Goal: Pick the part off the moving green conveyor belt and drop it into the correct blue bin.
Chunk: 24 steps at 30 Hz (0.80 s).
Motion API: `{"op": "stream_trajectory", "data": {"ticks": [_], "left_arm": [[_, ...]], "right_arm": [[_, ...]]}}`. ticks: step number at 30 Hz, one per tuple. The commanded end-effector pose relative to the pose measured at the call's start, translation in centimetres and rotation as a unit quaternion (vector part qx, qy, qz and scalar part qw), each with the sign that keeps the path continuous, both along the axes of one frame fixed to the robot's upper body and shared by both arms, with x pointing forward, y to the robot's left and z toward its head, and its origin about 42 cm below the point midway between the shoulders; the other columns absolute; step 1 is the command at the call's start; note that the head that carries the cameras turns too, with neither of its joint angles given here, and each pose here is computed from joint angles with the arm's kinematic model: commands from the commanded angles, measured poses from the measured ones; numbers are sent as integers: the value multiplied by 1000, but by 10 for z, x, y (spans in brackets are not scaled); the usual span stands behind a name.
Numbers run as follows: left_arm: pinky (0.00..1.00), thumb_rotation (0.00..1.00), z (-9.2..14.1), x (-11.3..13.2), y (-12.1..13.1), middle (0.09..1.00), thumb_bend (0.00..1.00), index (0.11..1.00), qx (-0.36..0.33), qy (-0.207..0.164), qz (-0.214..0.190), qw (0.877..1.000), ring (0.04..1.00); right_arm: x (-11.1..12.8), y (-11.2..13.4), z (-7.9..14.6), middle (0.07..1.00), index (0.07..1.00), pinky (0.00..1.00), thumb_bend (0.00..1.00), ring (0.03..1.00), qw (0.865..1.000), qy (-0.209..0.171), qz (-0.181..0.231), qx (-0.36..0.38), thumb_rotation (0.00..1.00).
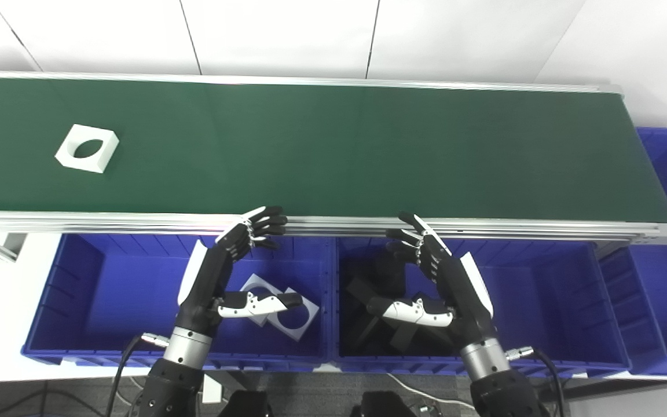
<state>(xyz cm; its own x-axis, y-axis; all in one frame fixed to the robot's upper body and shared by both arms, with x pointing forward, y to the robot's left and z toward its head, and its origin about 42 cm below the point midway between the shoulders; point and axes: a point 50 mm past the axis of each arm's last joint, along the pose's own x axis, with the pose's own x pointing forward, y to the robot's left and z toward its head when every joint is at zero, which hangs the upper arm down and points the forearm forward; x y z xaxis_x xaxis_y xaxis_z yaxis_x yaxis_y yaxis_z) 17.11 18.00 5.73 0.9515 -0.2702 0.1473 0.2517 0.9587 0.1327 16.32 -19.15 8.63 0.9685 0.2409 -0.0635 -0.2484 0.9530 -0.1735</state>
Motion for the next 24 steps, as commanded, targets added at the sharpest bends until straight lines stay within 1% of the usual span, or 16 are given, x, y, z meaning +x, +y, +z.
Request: {"op": "stream_trajectory", "data": {"ticks": [1,4,9,17,20,24], "left_arm": [[624,250,3,1,-3,766,836,793,0,-17,4,1000,729],[621,249,-1,-2,-8,762,843,787,3,-12,7,1000,723],[607,233,-8,-5,-19,756,857,771,9,-7,14,1000,713],[577,253,-22,-5,-27,737,868,757,44,-16,25,999,680],[572,247,-26,-5,-27,729,879,752,47,-16,27,998,671],[561,239,-25,-4,-28,725,892,742,40,-17,27,999,666]], "right_arm": [[-3,-4,6,822,923,763,811,790,999,-37,4,12,258],[-6,-8,1,824,931,781,809,800,999,-35,8,15,265],[-10,-16,-7,821,931,786,815,805,999,-40,9,11,265],[-11,-21,-22,813,932,741,812,790,999,-46,14,8,230],[-11,-21,-26,814,932,739,815,790,999,-44,15,8,231],[-10,-21,-30,805,924,718,824,772,999,-44,15,6,200]]}}
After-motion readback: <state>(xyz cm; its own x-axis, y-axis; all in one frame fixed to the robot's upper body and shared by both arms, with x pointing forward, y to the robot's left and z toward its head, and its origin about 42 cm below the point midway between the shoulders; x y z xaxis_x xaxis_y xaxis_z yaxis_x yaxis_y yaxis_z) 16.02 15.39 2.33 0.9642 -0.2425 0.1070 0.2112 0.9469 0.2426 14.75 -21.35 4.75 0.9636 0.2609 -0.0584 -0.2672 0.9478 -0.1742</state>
